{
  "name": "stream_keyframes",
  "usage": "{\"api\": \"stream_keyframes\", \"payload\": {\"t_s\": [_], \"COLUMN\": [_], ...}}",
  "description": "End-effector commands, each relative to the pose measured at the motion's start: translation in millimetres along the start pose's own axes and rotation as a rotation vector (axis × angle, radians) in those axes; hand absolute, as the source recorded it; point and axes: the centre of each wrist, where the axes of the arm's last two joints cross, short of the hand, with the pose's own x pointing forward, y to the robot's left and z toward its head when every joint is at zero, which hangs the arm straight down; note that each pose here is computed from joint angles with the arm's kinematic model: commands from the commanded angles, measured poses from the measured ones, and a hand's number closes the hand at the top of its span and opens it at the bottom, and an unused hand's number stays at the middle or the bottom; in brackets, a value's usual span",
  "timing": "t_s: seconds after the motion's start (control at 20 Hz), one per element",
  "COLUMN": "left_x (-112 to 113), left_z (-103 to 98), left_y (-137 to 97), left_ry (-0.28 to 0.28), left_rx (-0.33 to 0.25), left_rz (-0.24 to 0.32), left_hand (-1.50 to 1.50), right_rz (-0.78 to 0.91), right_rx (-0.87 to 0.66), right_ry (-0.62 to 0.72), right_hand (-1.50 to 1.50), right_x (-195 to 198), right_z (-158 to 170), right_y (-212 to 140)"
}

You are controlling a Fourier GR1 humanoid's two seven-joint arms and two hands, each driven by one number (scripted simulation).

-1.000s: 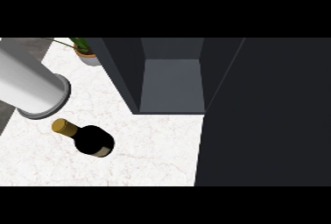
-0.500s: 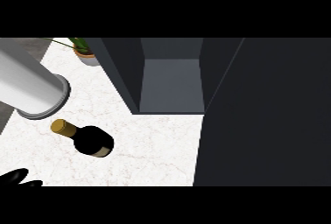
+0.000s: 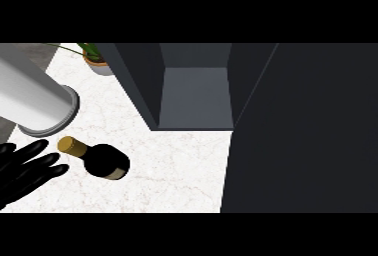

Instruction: Pick up the wine, place it into the cabinet and close the cabinet

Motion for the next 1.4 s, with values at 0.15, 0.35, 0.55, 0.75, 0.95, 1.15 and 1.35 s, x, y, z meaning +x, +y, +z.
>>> {"api": "stream_keyframes", "payload": {"t_s": [0.15, 0.35, 0.55, 0.75, 0.95, 1.15, 1.35], "left_x": [-6.5, -40.9, -53.2, -76.1, -99.1, -112.8, -127.3], "left_z": [-23.3, -2.0, -2.4, -15.2, -13.5, -19.9, 14.3], "left_y": [41.7, 54.1, 88.3, 100.0, 111.4, 128.2, 145.4], "left_ry": [0.0, 0.029, 0.055, 0.097, 0.133, 0.173, 0.197], "left_rx": [0.134, 0.157, 0.177, 0.184, 0.184, 0.176, 0.178], "left_rz": [-0.045, -0.076, -0.083, -0.085, -0.099, -0.111, -0.082], "left_hand": [-1.5, -1.5, -1.5, -1.5, -1.5, -1.5, -1.5], "right_rz": [-0.042, -0.034, -0.025, -0.039, -0.053, -0.04, -0.021], "right_rx": [0.014, 0.004, 0.022, -0.002, 0.0, 0.013, 0.017], "right_ry": [-0.029, -0.036, -0.047, -0.035, -0.023, -0.034, -0.02], "right_hand": [-1.5, -1.5, -1.5, -1.5, -1.5, -1.5, -1.5], "right_x": [17.2, 20.9, 15.7, 16.1, 17.0, 1.6, 11.8], "right_z": [7.2, 6.0, 6.6, 15.1, 11.1, 7.1, 15.1], "right_y": [8.2, -5.6, 14.8, 3.3, 8.3, 18.9, -0.4]}}
